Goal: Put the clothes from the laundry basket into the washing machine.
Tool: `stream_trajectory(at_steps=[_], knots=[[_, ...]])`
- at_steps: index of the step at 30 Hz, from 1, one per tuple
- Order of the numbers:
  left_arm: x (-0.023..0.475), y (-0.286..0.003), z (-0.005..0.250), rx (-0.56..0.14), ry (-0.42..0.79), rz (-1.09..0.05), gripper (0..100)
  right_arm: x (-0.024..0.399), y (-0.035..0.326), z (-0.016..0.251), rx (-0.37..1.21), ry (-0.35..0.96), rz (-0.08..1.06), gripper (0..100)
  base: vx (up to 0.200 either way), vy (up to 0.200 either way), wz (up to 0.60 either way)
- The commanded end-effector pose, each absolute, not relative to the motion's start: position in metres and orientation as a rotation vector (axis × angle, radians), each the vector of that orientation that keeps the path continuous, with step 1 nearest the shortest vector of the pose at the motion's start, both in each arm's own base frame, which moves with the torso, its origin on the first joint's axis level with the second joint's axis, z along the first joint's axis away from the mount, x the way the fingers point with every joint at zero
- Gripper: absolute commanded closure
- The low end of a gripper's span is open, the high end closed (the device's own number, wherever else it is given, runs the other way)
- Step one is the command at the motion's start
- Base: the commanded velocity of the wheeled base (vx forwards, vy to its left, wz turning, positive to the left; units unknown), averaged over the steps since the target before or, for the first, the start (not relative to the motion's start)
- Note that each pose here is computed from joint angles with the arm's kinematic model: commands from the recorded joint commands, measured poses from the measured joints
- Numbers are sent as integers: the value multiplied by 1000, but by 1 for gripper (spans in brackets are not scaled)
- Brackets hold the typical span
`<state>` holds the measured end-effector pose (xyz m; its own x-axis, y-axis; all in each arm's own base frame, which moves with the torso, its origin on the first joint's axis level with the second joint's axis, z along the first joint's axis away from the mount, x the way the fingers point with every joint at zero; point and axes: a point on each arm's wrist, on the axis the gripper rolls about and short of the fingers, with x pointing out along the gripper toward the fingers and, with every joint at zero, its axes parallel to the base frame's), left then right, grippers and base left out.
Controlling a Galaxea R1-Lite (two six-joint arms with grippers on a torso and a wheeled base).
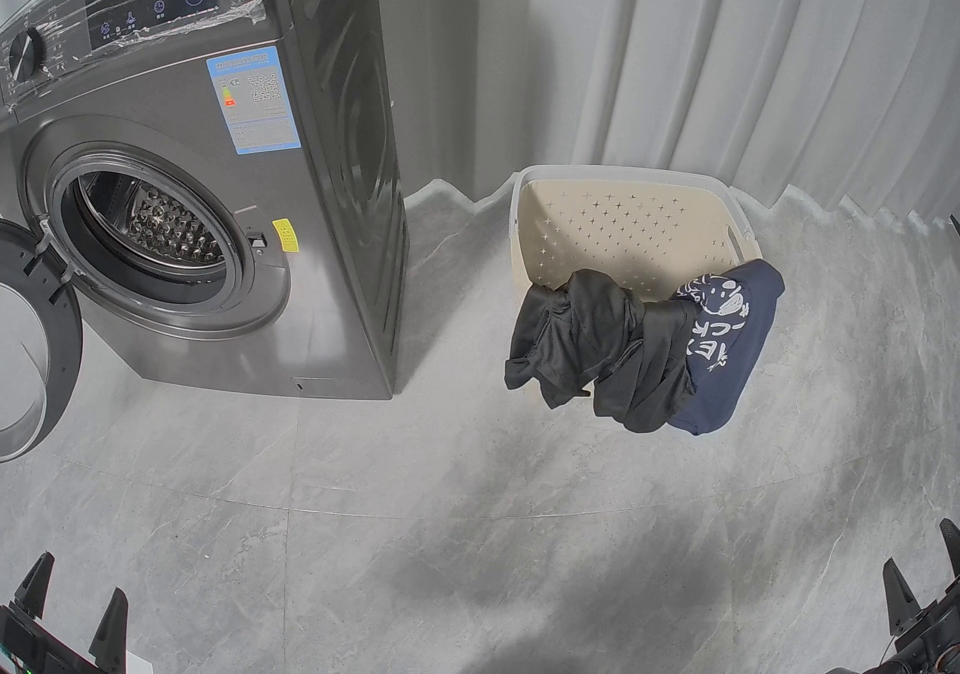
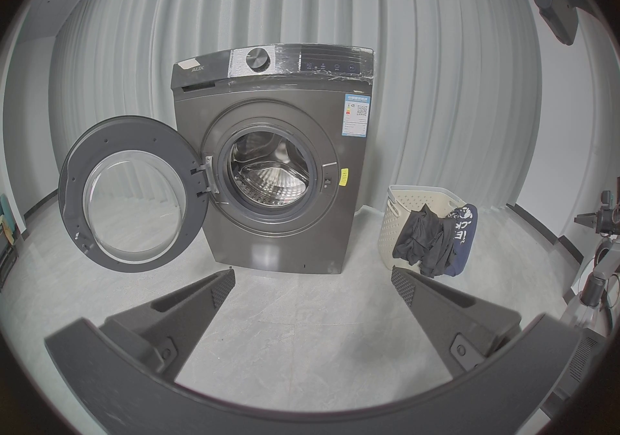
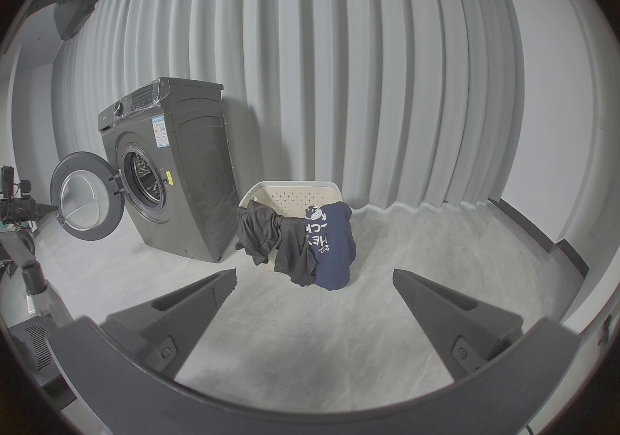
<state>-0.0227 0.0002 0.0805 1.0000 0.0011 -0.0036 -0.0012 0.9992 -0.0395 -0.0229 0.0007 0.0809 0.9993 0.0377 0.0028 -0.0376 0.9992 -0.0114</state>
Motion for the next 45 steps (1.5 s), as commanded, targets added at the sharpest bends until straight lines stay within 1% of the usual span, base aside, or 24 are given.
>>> stream_trajectory(at_steps=[1, 7, 13, 18, 31, 40, 45], knots=[[-22, 0, 76, -40, 8, 2, 0, -23, 1, 76, -11, -2, 38, 0, 0, 0, 0], [-22, 0, 76, -40, 8, 2, 0, -23, 1, 76, -12, -2, 38, 0, 0, 0, 0], [-22, 0, 76, -40, 8, 2, 0, -23, 1, 76, -11, -2, 38, 0, 200, 0, 0], [-22, 0, 76, -38, 8, 2, 0, -23, 1, 76, -12, -2, 38, 0, 0, 0, 0], [-22, 0, 76, -41, 8, 2, 0, -23, 1, 76, -12, -2, 38, 0, 0, -200, 0], [-22, 0, 76, -41, 8, 2, 0, -23, 1, 76, -11, -2, 38, 0, 0, 0, 0], [-22, 0, 76, -40, 8, 2, 0, -23, 1, 76, -12, -2, 38, 0, 200, 0, 0]])
